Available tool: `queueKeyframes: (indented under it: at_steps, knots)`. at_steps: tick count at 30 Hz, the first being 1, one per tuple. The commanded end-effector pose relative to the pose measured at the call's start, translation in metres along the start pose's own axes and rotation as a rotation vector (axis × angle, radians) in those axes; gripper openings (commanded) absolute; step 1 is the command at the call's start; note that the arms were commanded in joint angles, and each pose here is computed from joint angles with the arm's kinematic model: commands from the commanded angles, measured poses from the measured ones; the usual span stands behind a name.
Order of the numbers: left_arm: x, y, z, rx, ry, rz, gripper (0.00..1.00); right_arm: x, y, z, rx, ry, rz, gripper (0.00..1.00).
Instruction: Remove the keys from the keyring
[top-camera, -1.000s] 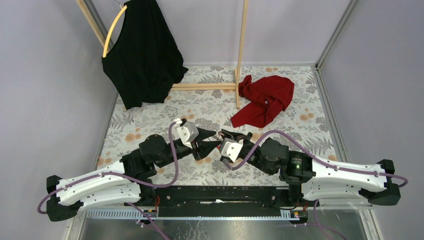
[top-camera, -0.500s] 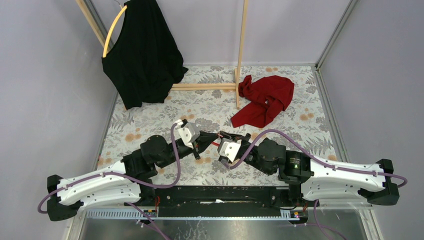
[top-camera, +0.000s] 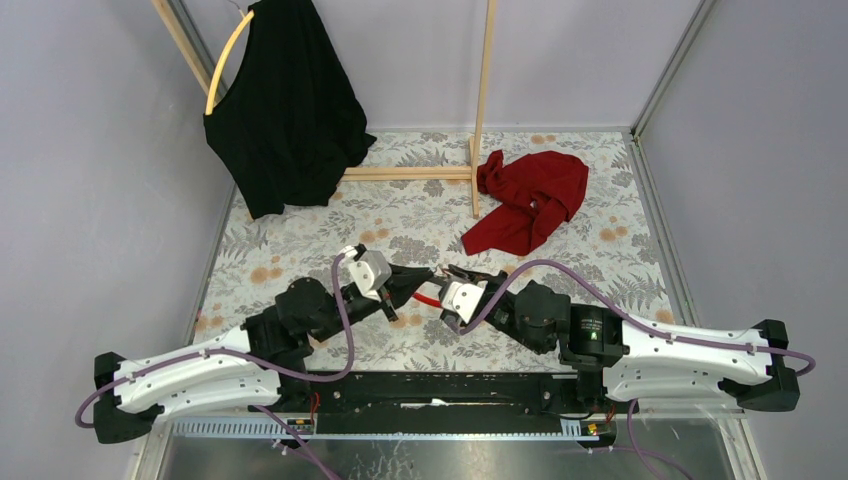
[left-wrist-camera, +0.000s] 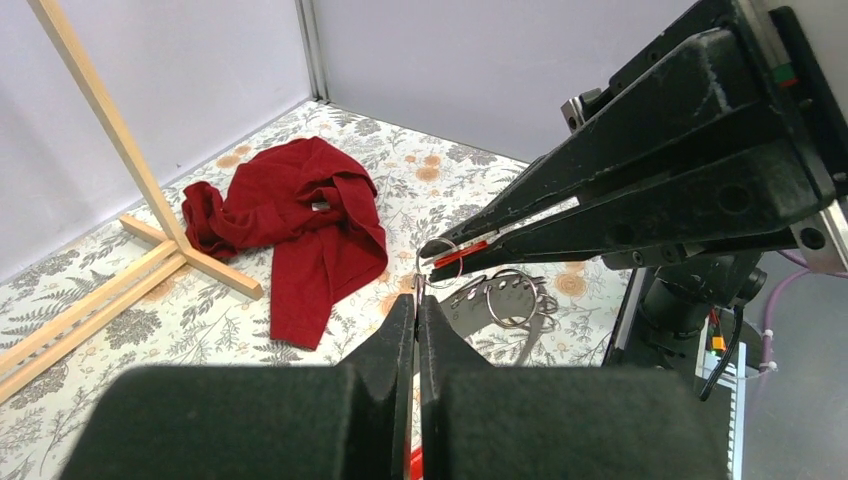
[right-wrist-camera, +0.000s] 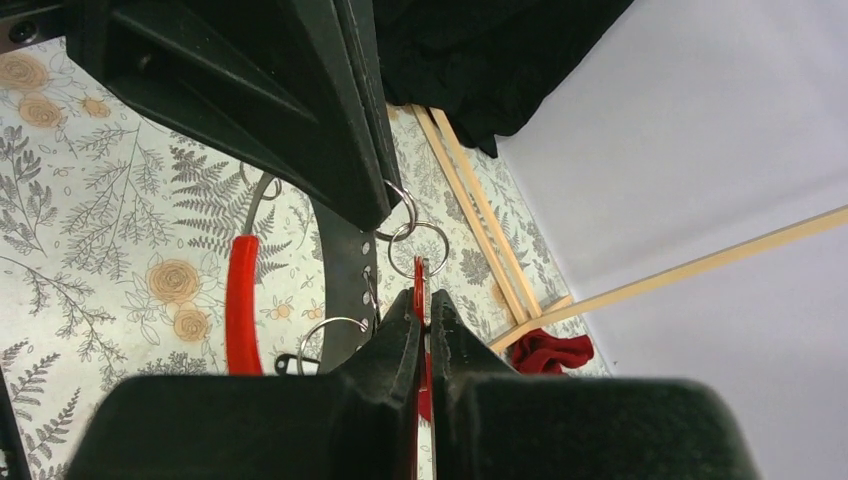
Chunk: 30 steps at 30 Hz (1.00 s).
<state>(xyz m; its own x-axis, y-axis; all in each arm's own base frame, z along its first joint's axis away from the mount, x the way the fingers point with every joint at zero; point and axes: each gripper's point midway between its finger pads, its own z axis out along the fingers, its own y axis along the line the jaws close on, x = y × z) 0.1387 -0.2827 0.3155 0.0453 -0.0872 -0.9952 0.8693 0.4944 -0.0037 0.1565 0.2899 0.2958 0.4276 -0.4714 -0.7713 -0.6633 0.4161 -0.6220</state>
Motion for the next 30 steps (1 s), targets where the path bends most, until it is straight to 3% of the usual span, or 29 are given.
queueKeyframes:
  at_steps: [1, 7, 11, 13, 18, 30]
  knots:
    - [-0.018, 0.012, -0.004, -0.059, -0.095, 0.001, 0.00, 0.003, -0.015, -0.009, 0.076, 0.015, 0.059, 0.00]
    - [-0.031, 0.005, -0.010, -0.017, -0.189, 0.007, 0.00, 0.012, -0.008, -0.003, 0.072, 0.047, 0.043, 0.00]
    - [-0.024, 0.003, -0.009, -0.008, -0.166, 0.010, 0.01, 0.004, -0.021, -0.001, 0.116, 0.049, -0.006, 0.00]
    - [-0.019, 0.005, -0.009, -0.017, -0.148, 0.002, 0.20, -0.005, -0.029, -0.002, 0.128, 0.025, -0.031, 0.00]
    - [-0.013, 0.009, -0.007, -0.041, -0.112, 0.004, 0.33, -0.024, -0.028, 0.001, 0.080, -0.045, -0.111, 0.00]
    - [-0.030, 0.000, -0.005, 0.020, -0.102, 0.079, 0.37, -0.039, -0.025, -0.003, 0.005, -0.094, -0.149, 0.00]
